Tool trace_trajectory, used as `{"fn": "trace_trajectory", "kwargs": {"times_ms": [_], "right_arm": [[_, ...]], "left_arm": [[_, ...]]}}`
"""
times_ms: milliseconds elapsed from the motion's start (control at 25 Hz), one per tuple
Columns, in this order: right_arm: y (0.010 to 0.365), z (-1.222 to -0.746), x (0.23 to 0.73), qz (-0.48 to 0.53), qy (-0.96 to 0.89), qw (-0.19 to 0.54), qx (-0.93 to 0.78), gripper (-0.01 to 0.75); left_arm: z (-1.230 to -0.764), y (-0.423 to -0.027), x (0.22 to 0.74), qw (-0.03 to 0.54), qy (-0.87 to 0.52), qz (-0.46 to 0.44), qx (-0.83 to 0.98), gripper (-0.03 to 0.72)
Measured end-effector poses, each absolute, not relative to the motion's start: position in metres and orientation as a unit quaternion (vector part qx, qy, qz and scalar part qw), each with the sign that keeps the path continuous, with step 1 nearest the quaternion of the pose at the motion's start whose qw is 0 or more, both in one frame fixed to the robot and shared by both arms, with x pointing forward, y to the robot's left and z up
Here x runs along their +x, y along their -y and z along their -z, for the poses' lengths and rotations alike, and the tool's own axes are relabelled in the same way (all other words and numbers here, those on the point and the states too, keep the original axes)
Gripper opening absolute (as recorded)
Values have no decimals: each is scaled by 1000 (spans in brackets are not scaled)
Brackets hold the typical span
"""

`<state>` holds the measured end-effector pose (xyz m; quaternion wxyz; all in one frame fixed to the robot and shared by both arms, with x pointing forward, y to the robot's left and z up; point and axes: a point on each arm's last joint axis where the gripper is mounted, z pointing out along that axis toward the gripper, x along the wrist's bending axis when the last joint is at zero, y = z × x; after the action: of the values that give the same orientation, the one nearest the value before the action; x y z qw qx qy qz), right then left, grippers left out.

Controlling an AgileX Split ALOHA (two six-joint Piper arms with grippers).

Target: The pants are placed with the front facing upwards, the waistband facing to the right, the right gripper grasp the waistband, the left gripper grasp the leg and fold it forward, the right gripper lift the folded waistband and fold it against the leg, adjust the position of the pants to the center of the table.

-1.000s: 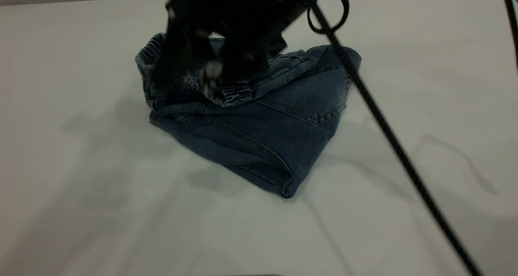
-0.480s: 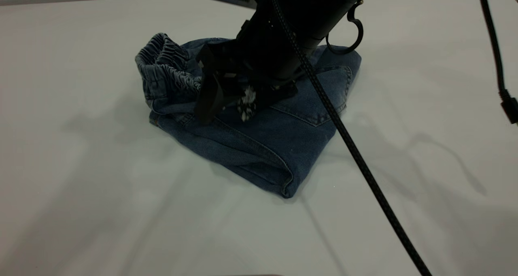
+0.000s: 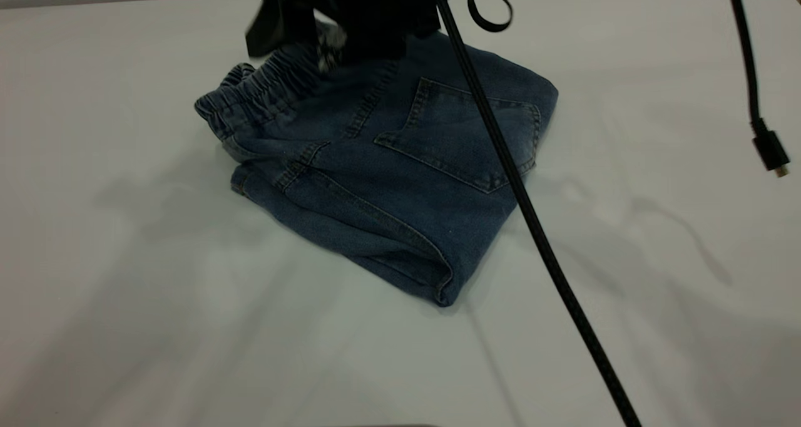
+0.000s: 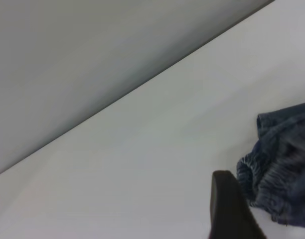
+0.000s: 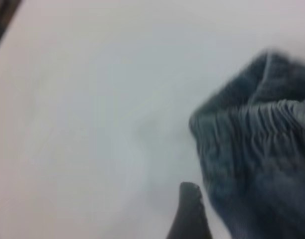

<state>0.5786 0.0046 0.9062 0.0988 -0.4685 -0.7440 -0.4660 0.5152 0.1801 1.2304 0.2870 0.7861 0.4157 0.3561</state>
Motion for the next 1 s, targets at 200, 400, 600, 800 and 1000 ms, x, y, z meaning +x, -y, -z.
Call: {"fn": "trace_trajectory", "kwargs": {"times_ms": [200, 400, 600, 800, 1000], "right_arm": [[-3, -905, 581, 464, 732, 92, -491, 508], [0, -899, 577, 412, 710, 130, -557, 508], [-5, -917, 587, 355, 734, 121, -567, 507], [1, -931, 598, 225, 758, 82, -606, 488], [-2, -906, 603, 163, 687, 113, -699, 479]], "left_arm": [[-1227, -182, 513, 269, -424, -345, 793, 334], [-1226, -182, 512, 265, -425, -342, 795, 334], [-1227, -184, 513, 260, -423, -349, 795, 334], [-1238, -194, 509, 251, -421, -395, 777, 334], [-1254, -204, 496, 268, -421, -425, 755, 334]]}}
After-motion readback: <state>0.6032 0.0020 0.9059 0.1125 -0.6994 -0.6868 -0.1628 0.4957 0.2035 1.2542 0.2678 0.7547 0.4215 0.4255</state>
